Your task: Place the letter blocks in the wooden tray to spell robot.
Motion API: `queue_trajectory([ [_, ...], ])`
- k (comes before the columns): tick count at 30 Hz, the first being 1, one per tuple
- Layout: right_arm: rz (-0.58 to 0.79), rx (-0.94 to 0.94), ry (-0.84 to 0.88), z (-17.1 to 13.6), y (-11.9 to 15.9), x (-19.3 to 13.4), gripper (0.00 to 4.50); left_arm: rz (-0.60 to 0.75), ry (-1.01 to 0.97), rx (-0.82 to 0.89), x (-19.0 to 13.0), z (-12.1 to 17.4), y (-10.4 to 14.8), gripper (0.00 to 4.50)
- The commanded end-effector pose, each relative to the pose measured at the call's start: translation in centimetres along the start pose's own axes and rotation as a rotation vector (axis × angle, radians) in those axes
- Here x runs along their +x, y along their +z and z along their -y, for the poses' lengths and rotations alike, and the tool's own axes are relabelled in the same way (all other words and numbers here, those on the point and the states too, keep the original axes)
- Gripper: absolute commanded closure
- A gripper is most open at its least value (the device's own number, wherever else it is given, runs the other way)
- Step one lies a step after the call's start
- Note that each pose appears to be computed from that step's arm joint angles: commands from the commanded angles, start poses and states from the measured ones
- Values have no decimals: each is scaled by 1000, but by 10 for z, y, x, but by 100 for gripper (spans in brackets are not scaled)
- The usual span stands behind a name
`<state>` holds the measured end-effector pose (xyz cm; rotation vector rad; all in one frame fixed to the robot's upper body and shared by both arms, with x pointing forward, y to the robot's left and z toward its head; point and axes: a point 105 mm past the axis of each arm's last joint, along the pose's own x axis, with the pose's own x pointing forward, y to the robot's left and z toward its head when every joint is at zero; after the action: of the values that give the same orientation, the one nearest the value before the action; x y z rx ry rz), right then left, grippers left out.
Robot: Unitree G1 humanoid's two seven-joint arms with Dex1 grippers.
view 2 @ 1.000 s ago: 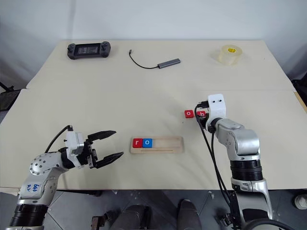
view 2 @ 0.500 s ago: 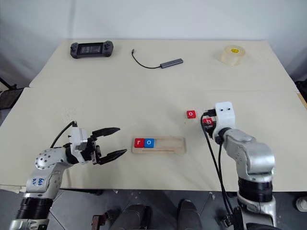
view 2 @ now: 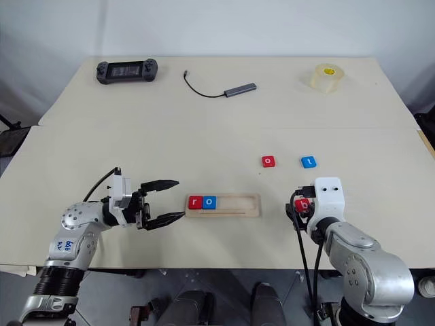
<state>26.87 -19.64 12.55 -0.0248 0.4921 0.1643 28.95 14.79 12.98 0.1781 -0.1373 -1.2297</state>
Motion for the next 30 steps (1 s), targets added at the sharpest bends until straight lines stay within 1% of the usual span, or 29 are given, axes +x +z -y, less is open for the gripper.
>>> queue_trajectory([
  [1,29,-140,110,14,17,-13,4,16,13,30,-4,-1,6,0],
  [5,41,-407,369,14,28,-24,4,13,28,39,-8,0,7,0],
  [8,58,-587,537,18,28,-27,4,16,30,49,-9,1,9,0],
  [11,52,-782,657,32,22,-20,4,23,-6,54,-8,9,13,0],
  [13,18,-885,729,44,16,-10,4,22,-42,58,-6,16,15,0],
  [15,-17,-916,768,55,12,0,4,22,-67,58,-5,22,16,0],
  [19,-62,-987,814,66,5,16,4,16,-85,66,-5,26,18,0],
  [23,-35,-977,835,62,9,33,4,4,-78,73,-7,27,20,0],
  [26,-22,-964,852,59,9,39,58,1,-59,72,-9,28,20,0],
  [29,-11,-962,859,58,9,41,151,-2,-48,71,-10,28,20,0],
  [30,-2,-959,870,56,9,42,188,-3,-42,71,-10,28,20,0],
])
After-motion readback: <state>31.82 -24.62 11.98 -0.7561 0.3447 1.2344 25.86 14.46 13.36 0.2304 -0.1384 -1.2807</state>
